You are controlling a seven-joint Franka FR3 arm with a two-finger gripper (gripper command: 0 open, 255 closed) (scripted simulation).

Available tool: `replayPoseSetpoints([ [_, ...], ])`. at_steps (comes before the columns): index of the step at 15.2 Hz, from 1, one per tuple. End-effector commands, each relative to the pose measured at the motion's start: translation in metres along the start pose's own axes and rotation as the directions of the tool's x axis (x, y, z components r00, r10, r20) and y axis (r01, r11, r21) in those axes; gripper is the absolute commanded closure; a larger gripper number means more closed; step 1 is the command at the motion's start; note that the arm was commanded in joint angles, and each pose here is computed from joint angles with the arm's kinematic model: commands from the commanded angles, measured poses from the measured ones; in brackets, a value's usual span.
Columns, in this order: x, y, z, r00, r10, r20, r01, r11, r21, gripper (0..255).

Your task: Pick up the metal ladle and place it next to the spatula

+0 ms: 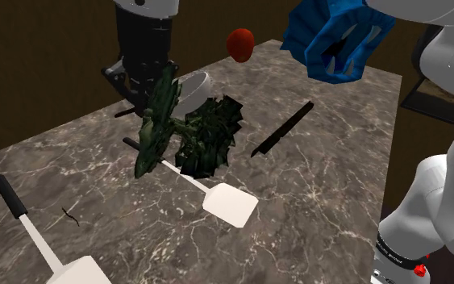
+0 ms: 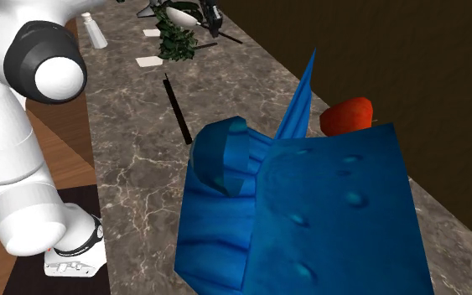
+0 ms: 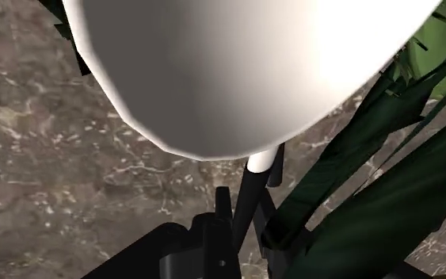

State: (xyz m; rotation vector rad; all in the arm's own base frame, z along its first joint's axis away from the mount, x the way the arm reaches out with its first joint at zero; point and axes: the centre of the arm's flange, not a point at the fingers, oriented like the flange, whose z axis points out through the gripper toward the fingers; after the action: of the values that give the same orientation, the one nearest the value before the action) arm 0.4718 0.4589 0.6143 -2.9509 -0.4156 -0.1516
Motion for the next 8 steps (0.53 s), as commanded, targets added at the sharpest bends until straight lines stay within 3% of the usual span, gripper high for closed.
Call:
replayPoseSetpoints([
  [1,-0.002,0.004,0.018,1.0,0.001,0.012,-0.001,1.0,-0.005,255],
  [8,-0.005,0.008,0.044,1.0,0.001,0.012,-0.001,1.0,-0.005,255],
])
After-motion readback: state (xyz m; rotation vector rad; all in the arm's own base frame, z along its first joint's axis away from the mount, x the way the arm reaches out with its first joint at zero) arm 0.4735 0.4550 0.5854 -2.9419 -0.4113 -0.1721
